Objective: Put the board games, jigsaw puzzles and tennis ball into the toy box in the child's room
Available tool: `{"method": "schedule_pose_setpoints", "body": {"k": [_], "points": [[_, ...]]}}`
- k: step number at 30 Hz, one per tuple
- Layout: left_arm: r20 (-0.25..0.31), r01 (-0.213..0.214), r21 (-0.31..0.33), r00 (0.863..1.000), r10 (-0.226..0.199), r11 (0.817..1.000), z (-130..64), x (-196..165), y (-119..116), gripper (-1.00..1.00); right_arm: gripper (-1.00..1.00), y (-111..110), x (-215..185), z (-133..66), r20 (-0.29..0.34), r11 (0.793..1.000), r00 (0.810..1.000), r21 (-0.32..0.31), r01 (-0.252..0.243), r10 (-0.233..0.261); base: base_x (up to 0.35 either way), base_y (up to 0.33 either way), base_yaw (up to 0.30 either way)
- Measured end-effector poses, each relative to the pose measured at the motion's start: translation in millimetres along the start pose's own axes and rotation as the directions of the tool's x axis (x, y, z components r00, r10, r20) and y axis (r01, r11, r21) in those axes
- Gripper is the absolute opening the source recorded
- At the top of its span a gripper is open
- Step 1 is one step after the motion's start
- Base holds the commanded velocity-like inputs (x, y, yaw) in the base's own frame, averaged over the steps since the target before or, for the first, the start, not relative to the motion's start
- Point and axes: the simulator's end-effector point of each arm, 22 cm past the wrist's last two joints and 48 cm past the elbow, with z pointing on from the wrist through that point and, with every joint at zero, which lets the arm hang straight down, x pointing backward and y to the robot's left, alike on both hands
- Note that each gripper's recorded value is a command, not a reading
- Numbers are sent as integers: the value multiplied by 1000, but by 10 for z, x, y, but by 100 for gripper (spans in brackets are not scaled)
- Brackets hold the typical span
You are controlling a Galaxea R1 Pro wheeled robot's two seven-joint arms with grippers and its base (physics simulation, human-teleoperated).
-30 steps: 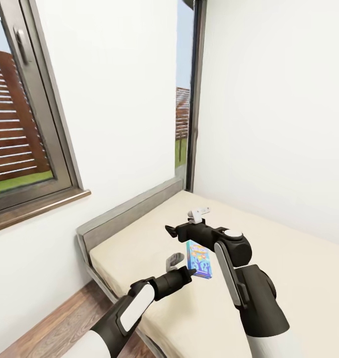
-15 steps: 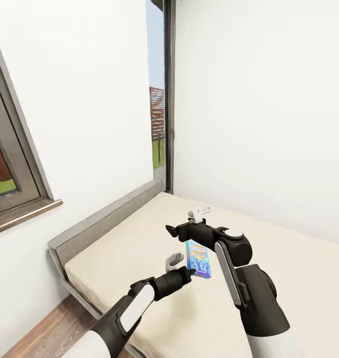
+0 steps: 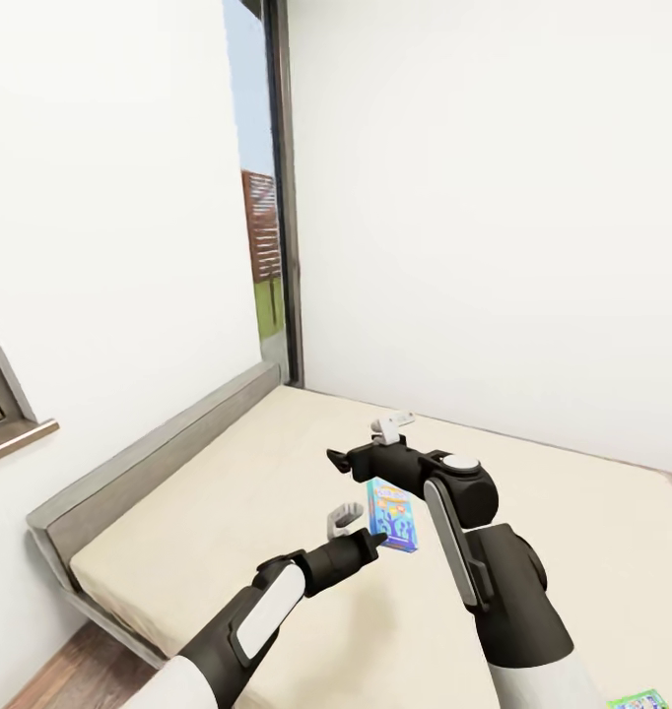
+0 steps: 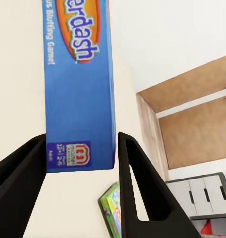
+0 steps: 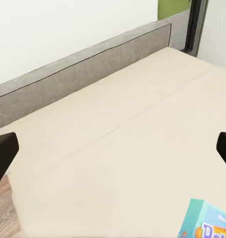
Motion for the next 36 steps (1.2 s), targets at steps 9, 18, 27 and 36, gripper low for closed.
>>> {"method": "schedule_pose_setpoints", "body": {"k": [9,18,27,36], "points": [[-1,0,-3,1000,0,1000,-9,37,22,-100,100,3,17,1,-8,1000,1000,-1,-2,2,5,0,-293],[37,2,-7,999,-2,1000,-22,-1,52,-100,100,4,25,1,-9,1000,1000,-1,-3,3,98,0,-173],[38,3,-6,999,-3,1000,-21,2,52,-100,100,0,23,0,-9,1000,1000,0,-3,3,6,0,-167],[28,2,-22,1000,-1,1000,-20,20,88,-100,100,-26,22,-5,-8,1000,1000,4,-8,8,0,0,-289]]}}
